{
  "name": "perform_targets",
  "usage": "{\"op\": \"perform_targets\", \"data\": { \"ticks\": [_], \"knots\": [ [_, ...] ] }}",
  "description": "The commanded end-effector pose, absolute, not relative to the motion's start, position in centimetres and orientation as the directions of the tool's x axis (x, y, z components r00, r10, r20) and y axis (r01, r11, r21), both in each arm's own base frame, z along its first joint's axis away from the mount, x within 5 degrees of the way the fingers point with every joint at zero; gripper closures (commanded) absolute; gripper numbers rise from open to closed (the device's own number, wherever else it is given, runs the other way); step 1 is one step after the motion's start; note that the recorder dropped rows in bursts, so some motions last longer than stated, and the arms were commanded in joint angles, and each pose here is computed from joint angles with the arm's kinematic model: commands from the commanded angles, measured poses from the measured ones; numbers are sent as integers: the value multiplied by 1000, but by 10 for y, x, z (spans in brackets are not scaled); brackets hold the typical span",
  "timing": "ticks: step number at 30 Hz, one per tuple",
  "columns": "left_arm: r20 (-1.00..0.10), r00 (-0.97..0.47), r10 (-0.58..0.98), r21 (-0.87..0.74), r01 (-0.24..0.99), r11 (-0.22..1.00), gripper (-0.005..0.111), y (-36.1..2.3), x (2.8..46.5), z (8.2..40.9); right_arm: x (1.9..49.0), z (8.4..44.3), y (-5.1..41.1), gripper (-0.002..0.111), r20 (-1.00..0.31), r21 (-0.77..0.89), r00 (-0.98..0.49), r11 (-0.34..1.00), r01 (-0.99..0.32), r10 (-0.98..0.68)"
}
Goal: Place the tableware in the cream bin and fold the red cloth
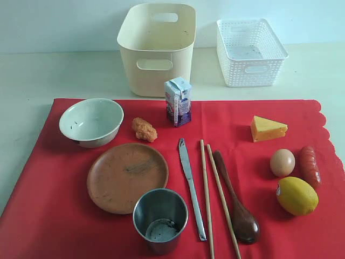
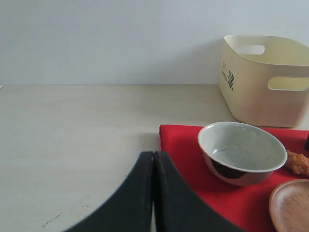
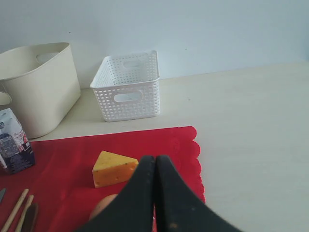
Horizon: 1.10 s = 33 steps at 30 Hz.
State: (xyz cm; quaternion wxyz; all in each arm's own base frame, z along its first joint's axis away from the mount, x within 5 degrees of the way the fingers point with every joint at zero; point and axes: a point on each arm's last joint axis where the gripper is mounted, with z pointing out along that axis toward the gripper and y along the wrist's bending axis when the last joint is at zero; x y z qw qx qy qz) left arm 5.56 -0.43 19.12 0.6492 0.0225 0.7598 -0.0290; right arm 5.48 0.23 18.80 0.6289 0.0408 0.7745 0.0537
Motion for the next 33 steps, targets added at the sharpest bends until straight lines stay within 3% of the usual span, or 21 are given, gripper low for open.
{"op": "perform_targets", "data": {
  "ticks": [1,12,20,30,33],
  "knots": [
    [-989,-150,-3,-14,70,997,106,-4,55,192,55,188,2,108,-973,121,-195,993,0,119],
    [-989,-150,-3,-14,70,997,106,-4,55,192,55,188,2,108,-975,122,-188,993,-1,119],
    [-989,-150,-3,-14,70,997,106,-4,55,192,56,208,1,108,-991,129,31,991,-18,130],
    [-989,-150,-3,-14,70,997,106,-4,55,192,56,214,1,108,-987,129,94,991,-23,131],
    [-989,-150,-3,-14,70,997,106,-4,55,192,54,228,-2,108,-878,411,229,907,-90,420]
  ]
}}
